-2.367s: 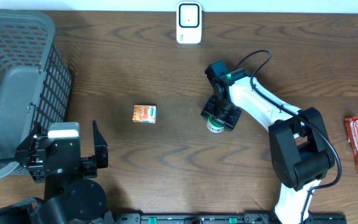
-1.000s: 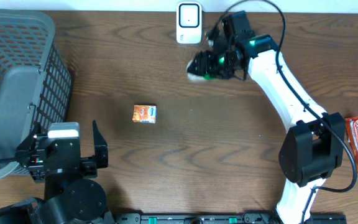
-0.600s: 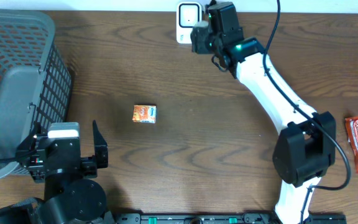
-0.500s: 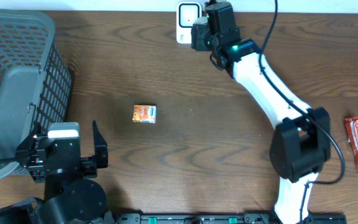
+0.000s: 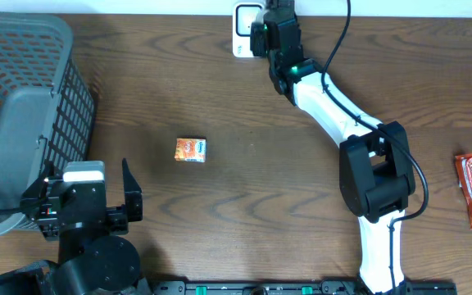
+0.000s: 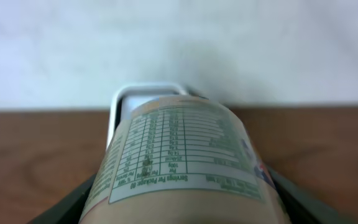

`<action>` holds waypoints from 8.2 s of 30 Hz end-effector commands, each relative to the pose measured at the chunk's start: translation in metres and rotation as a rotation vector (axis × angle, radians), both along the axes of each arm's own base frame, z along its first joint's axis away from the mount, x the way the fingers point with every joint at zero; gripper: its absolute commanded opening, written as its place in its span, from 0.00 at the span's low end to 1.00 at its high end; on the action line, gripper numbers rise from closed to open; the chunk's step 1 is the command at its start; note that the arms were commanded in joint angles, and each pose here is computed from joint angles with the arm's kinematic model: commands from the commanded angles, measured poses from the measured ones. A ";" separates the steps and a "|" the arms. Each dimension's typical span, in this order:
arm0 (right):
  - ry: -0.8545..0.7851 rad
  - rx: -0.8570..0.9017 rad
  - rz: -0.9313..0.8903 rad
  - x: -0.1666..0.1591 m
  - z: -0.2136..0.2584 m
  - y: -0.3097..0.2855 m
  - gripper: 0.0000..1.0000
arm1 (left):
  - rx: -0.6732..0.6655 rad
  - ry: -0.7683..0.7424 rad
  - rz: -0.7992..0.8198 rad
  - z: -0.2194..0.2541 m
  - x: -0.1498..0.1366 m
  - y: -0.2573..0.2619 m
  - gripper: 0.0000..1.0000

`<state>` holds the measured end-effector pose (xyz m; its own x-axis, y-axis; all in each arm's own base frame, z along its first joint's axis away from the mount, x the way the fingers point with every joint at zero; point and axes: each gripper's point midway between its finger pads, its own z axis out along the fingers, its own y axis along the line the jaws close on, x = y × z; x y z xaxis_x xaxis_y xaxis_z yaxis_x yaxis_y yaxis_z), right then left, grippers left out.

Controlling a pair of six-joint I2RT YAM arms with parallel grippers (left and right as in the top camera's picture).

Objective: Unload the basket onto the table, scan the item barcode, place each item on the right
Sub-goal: 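Carry the jar to the white scanner and hold it at the window, then carry the jar right and set it at the table's right edge, then reach the right gripper left over the orange snack packet, then grasp the orange packet with the right gripper and lift it, then carry the orange packet to the scanner and hold it at the window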

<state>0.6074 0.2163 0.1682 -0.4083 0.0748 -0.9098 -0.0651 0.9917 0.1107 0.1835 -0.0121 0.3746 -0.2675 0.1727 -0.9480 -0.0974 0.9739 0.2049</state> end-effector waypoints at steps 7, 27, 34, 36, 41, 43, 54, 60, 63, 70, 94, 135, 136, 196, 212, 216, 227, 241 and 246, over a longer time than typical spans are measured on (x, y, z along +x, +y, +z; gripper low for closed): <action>-0.084 -0.118 0.021 0.017 -0.030 0.019 0.56 | -0.006 -0.005 0.009 0.001 -0.001 0.002 0.98; -0.139 -0.295 -0.062 0.020 -0.015 0.033 0.56 | -0.006 -0.005 0.009 0.001 -0.001 0.002 0.98; 0.021 -0.427 -0.073 -0.006 -0.008 0.022 0.50 | -0.006 -0.005 0.009 0.001 -0.001 0.002 0.98; 0.046 -0.439 -0.101 -0.016 0.006 0.014 0.49 | -0.006 -0.005 0.009 0.001 -0.001 0.002 0.98; 0.182 -0.367 -0.184 -0.058 0.029 -0.014 0.53 | -0.006 -0.005 0.009 0.001 -0.001 0.002 0.98; 0.280 -0.296 -0.241 -0.082 0.027 -0.029 0.52 | -0.006 -0.005 0.009 0.001 -0.001 0.002 0.98; 0.888 -0.095 -0.493 -0.183 -0.023 -0.146 0.51 | -0.006 -0.005 0.009 0.001 -0.001 0.002 0.98; 0.966 -0.077 -0.622 -0.190 -0.027 -0.235 0.50 | -0.006 -0.005 0.009 0.001 -0.001 0.002 0.98; 0.979 -0.029 -0.719 -0.195 -0.027 -0.284 0.52 | -0.006 -0.005 0.009 0.001 -0.001 0.002 0.98; 0.962 0.127 -0.935 -0.206 -0.043 -0.388 0.54 | -0.006 -0.005 0.009 0.001 -0.001 0.002 0.98; 1.052 0.338 -1.122 -0.241 -0.138 -0.512 0.99 | -0.006 -0.005 0.009 0.001 -0.001 0.002 0.98; 1.102 0.220 -0.073 -0.238 -0.025 0.116 0.99 | -0.006 -0.005 0.009 0.001 -0.001 0.002 0.98; 1.109 0.212 -0.038 -0.244 -0.029 0.126 0.99 | -0.006 -0.005 0.009 0.001 -0.001 0.002 0.98; 1.081 -0.034 0.072 -0.273 -0.188 0.181 0.81 | -0.006 -0.005 0.009 0.001 -0.001 0.002 0.98; 1.288 -0.039 0.016 -0.284 -0.187 0.136 0.60 | -0.006 -0.005 0.009 0.001 -0.001 0.002 0.98; 1.424 -0.030 0.032 -0.291 -0.178 0.107 0.57 | -0.006 -0.005 0.009 0.001 -0.001 0.002 0.98; 1.676 0.065 0.104 -0.296 -0.152 0.045 0.51 | -0.006 -0.005 0.009 0.001 -0.001 0.002 0.98; 1.665 0.178 0.262 -0.278 -0.108 0.026 0.50 | -0.006 -0.005 0.009 0.001 -0.001 0.002 0.98; 1.619 0.188 0.292 -0.275 -0.091 0.027 0.54 | -0.006 -0.005 0.009 0.001 -0.001 0.002 0.98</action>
